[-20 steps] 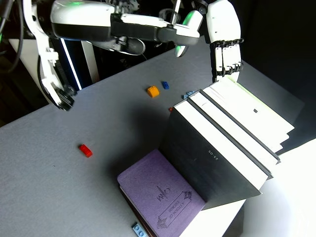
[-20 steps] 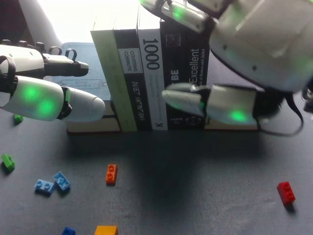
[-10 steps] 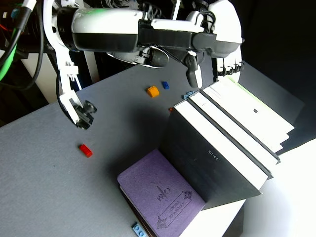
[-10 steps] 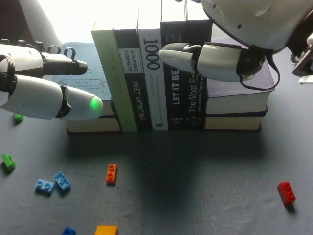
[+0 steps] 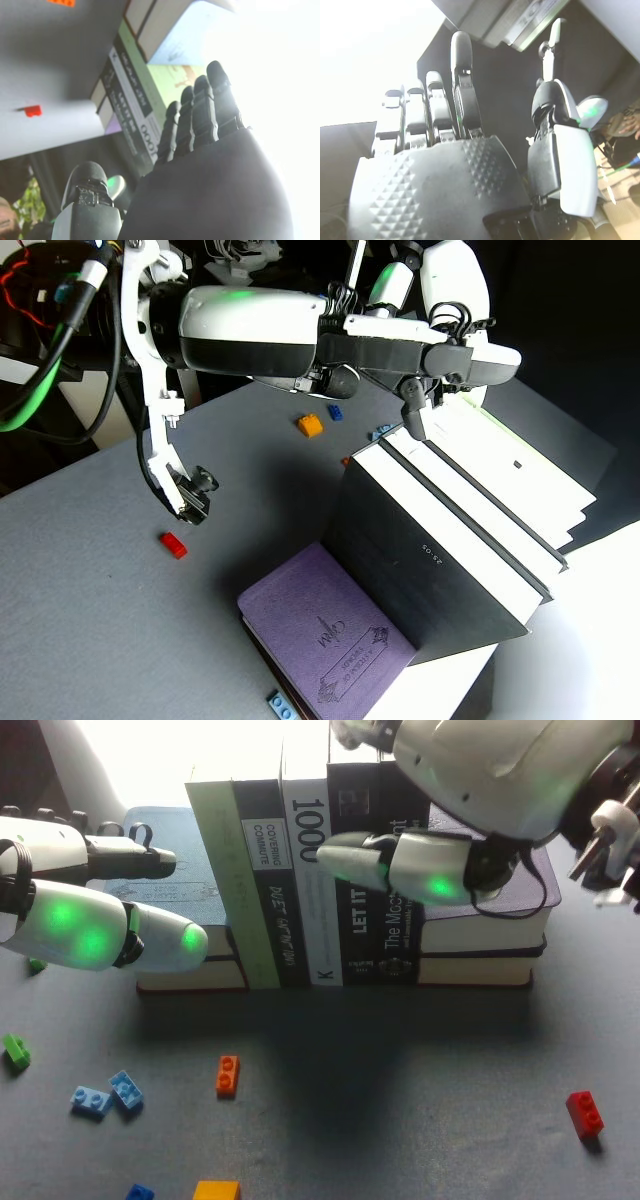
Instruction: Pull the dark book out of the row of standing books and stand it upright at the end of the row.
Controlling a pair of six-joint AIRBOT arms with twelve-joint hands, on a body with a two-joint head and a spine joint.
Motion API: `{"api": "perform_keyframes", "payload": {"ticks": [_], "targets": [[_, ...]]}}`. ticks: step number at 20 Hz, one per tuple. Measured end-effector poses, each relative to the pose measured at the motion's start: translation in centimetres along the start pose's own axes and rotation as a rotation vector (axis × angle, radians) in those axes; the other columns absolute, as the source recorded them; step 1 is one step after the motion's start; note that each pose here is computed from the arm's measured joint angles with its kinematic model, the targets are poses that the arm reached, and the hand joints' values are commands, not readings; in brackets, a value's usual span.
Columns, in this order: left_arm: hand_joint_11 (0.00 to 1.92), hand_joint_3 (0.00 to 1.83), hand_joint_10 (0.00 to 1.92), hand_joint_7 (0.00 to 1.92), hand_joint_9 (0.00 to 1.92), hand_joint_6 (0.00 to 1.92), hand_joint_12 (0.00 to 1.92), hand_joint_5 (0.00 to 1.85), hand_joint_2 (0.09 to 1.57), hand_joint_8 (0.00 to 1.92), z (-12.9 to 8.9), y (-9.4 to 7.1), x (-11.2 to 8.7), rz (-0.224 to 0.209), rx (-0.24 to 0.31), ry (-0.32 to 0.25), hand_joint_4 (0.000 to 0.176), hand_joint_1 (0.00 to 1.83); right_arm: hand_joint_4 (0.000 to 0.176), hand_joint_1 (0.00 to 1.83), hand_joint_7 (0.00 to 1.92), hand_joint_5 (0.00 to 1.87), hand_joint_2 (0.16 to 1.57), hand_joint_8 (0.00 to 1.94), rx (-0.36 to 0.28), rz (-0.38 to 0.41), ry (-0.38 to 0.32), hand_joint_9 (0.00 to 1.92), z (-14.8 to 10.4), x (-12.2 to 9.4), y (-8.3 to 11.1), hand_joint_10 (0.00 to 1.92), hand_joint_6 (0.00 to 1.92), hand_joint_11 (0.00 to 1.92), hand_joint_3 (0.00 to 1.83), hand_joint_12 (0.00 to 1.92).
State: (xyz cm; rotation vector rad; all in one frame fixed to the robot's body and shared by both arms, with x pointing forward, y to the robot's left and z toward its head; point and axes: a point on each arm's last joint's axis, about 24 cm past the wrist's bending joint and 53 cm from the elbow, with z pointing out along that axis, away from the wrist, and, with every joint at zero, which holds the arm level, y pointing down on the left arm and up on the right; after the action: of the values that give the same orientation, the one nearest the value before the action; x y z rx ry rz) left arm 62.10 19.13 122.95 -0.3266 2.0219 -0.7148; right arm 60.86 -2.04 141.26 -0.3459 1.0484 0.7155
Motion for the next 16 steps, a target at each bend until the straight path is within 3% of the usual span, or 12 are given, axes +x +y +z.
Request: {"api": "perform_keyframes", "payload": {"ticks": [4,16], "targets": [[0.0,0.0,0.0,0.06,0.04,0.01,0.34,0.06,1.11,0.01,0.0,0.1,0.0,-0.001,-0.002,0.001,0.0,0.0,0.0,0.0,0.05,0.37,1.14,0.0,0.036,0.059,0.031,0.0,-0.4,0.9,-0.6,0.0,0.68,0.0,0.0,0.0],[0.0,0.0,0.0,0.07,0.08,0.0,0.37,0.05,1.14,0.0,0.0,0.1,0.0,-0.002,-0.002,0.001,0.0,0.0,0.0,0.0,0.06,0.37,1.16,0.01,0.113,0.18,0.095,0.0,-2.8,1.8,1.3,0.0,0.7,0.0,0.0,0.0]]}}
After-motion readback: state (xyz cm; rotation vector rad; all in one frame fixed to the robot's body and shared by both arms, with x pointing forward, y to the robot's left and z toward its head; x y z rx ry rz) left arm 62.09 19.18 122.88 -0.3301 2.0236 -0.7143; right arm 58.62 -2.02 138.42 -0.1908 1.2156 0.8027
